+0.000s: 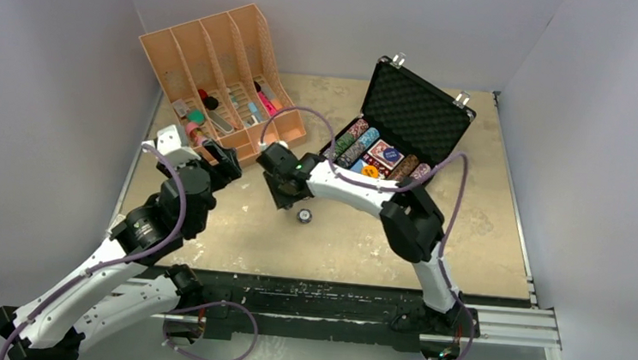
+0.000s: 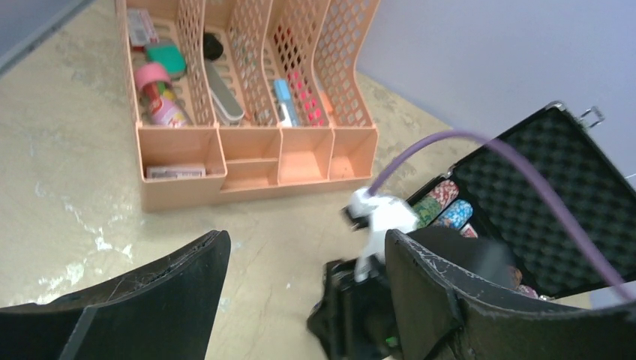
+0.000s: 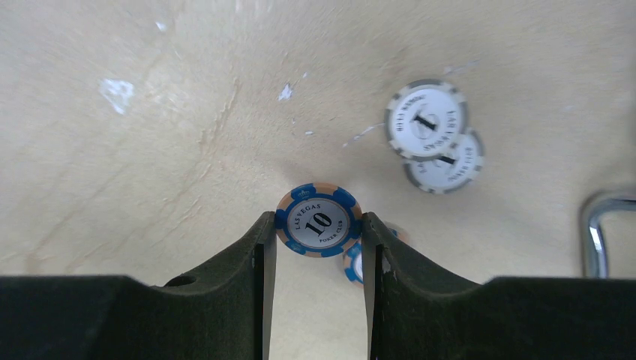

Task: Pack up texas hold em set

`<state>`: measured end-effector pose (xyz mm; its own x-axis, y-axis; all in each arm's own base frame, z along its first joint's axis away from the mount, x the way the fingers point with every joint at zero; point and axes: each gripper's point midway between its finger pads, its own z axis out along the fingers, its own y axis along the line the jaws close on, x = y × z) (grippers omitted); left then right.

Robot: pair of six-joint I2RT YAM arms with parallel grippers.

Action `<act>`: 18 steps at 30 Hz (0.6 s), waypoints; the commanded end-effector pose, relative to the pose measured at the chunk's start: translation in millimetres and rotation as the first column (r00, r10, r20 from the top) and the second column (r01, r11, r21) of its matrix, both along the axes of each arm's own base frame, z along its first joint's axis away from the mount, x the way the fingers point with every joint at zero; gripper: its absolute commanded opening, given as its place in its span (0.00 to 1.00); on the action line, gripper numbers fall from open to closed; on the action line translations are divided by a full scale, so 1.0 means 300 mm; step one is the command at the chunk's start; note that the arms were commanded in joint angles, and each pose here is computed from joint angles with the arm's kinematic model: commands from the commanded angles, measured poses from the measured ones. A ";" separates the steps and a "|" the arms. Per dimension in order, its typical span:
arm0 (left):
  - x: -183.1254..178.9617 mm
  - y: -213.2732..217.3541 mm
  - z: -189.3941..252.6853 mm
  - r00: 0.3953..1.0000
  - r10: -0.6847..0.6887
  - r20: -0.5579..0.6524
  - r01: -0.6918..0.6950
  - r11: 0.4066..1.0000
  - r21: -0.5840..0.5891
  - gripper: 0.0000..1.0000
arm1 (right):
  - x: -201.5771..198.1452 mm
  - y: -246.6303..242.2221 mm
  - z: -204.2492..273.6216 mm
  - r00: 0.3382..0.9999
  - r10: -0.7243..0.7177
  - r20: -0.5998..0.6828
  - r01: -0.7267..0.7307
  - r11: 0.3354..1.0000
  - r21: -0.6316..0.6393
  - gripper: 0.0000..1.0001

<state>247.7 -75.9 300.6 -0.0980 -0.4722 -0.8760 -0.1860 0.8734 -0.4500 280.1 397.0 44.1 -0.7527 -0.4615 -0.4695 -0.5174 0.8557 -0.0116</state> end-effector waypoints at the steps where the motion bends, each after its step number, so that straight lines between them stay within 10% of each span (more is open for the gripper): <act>1: 0.004 -0.012 -0.093 0.998 0.039 -0.050 -0.043 0.995 -0.088 0.76 | 0.086 0.001 0.243 0.991 -0.112 0.076 0.094 0.974 0.207 0.18; 18: 0.071 -0.492 -0.347 0.869 -0.491 -0.055 0.463 0.848 -0.257 0.76 | 0.142 -0.164 0.428 0.924 -0.365 -0.113 0.368 0.772 0.518 0.19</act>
<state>262.4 -178.8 174.4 -0.4418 -0.4821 -0.7565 -0.0095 0.8458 -0.5334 323.7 333.4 133.4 -0.8366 0.0303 -0.5470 -0.1852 0.9241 0.3343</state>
